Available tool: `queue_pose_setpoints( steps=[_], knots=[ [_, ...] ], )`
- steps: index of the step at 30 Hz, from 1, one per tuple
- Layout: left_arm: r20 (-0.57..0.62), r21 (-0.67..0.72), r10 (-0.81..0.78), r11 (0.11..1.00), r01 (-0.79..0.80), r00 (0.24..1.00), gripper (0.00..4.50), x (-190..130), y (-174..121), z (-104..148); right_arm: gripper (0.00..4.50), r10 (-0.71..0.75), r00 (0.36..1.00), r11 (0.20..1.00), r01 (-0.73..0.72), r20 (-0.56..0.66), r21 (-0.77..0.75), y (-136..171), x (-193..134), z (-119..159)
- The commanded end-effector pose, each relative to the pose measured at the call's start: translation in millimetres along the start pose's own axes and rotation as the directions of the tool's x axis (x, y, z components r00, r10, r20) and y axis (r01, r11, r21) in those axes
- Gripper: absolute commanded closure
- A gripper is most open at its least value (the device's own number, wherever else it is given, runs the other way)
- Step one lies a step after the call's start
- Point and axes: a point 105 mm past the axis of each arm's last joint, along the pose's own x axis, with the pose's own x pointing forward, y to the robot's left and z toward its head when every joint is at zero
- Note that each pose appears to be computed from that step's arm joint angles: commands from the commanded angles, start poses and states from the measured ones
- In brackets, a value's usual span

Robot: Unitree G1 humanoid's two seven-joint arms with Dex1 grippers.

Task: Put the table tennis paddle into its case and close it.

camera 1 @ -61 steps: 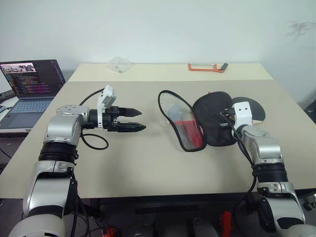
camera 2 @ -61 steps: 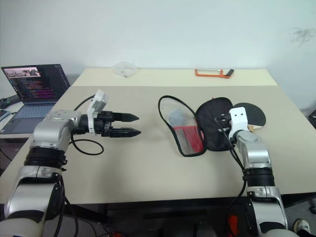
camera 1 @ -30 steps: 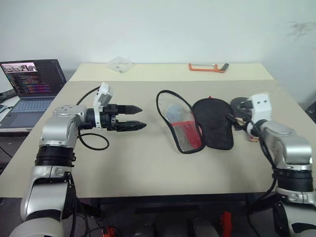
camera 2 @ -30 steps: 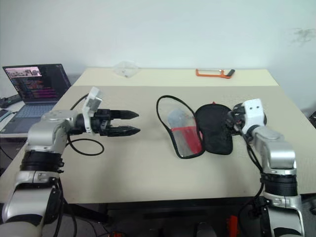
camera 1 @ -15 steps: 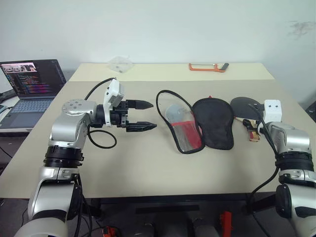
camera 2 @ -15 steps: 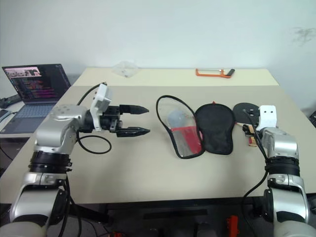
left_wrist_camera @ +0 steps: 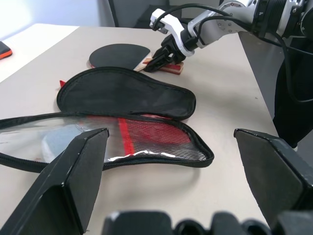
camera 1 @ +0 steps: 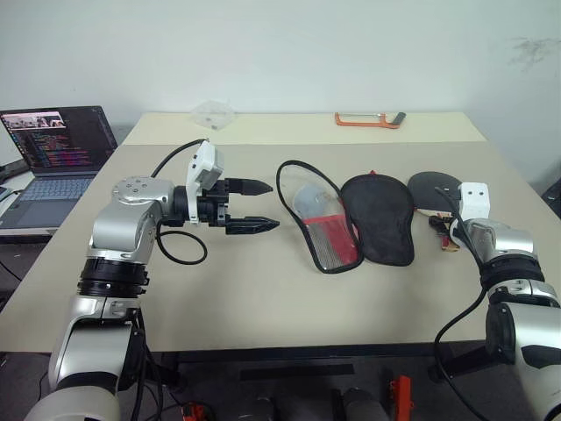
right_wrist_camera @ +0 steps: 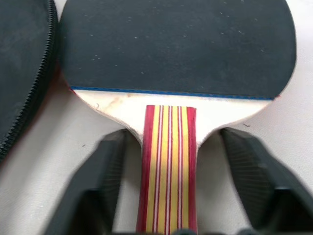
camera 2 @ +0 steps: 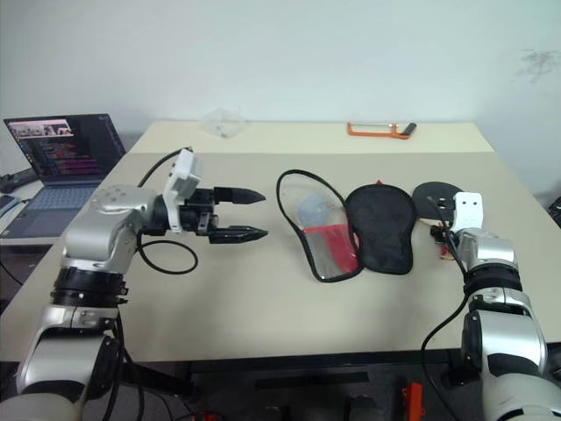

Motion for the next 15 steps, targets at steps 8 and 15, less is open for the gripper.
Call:
queue_pose_setpoints(
  steps=[8,15],
  knots=[
    [-0.007,0.048,0.023,0.999,-0.022,1.000,0.00,-8.5,3.4,9.4,3.37,-0.090,0.986,0.995,0.085,0.138,0.044,-20.6,-12.1,36.7],
    [-0.016,0.039,0.039,0.999,-0.038,0.999,0.00,-16.5,5.8,0.4,3.37,-0.041,0.957,0.999,0.032,0.287,0.037,-11.8,-50.1,81.0]
  ],
)
